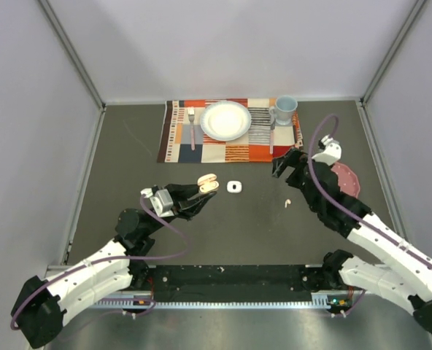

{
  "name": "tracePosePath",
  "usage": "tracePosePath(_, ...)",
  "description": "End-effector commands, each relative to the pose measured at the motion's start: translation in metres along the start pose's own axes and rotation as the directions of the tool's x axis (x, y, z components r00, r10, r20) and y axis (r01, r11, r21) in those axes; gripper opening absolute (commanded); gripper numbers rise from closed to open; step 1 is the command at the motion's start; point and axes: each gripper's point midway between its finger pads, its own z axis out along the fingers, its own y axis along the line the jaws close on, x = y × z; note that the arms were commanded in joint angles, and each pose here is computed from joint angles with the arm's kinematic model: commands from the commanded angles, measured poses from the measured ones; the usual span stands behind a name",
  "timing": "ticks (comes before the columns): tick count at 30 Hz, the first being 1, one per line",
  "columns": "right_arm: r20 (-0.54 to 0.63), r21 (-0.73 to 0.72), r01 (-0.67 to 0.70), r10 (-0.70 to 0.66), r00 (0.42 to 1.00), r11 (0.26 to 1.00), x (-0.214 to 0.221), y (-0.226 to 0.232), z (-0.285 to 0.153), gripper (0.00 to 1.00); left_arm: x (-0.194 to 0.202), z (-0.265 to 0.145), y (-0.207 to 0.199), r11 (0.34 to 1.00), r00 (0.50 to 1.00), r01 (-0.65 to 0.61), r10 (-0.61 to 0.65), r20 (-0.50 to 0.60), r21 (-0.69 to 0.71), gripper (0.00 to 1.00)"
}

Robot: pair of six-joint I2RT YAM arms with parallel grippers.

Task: Insert the wireless bluetooth earbuds into the charging case
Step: Pick up the left earbud from the center of the board.

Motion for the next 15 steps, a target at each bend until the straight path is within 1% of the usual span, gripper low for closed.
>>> tracePosePath(1, -0.266, 0.173, -0.129, 0.173, 0.948, 0.976, 0.059, -0.059, 0.004, 0.99, -0.016, 0.001, 0.002, 1.0, 0.998, -0.023, 0.024, 0.061, -0.012, 0.0)
tracePosePath(2, -0.308, 0.201, -0.134, 0.193, 0.932, 0.97, 0.071, -0.068, 0.007, 0.99, -0.016, 0.0, 0.002, 1.0, 0.998, -0.027, 0.027, 0.058, -0.011, 0.0)
tracePosePath(3, -0.361, 0.196, -0.153, 0.216, 0.907, 0.969, 0.081, -0.069, 0.006, 0.99, -0.017, 0.0, 0.001, 1.0, 0.998, -0.027, 0.027, 0.058, -0.009, 0.0)
tracePosePath(4, -0.355, 0.245, -0.171, 0.252, 0.9, 0.954, 0.082, -0.08, 0.009, 0.99, -0.017, -0.001, 0.001, 1.0, 0.998, -0.026, 0.027, 0.058, -0.011, 0.0)
tracePosePath(5, -0.378, 0.307, -0.153, 0.268, 0.886, 0.939, 0.091, -0.091, 0.007, 0.99, -0.02, -0.003, 0.002, 0.999, 0.997, -0.034, 0.035, 0.068, -0.018, 0.0)
tracePosePath(7, -0.381, 0.334, -0.149, 0.278, 0.882, 0.931, 0.09, -0.092, 0.007, 0.99, -0.019, -0.005, 0.003, 0.999, 0.997, -0.037, 0.039, 0.066, -0.029, 0.0)
tracePosePath(9, -0.413, 0.327, -0.142, 0.276, 0.868, 0.934, 0.093, -0.088, 0.006, 0.99, -0.022, -0.006, 0.003, 0.998, 0.996, -0.046, 0.049, 0.07, -0.033, 0.0)
tracePosePath(11, -0.41, 0.333, -0.123, 0.261, 0.874, 0.935, 0.09, -0.09, 0.007, 0.99, -0.022, -0.007, 0.004, 0.998, 0.996, -0.049, 0.051, 0.068, -0.038, 0.0)
tracePosePath(15, -0.336, 0.414, -0.135, 0.289, 0.896, 0.9, 0.089, -0.109, 0.006, 0.99, -0.021, -0.007, 0.004, 0.998, 0.996, -0.048, 0.051, 0.067, -0.036, 0.0)
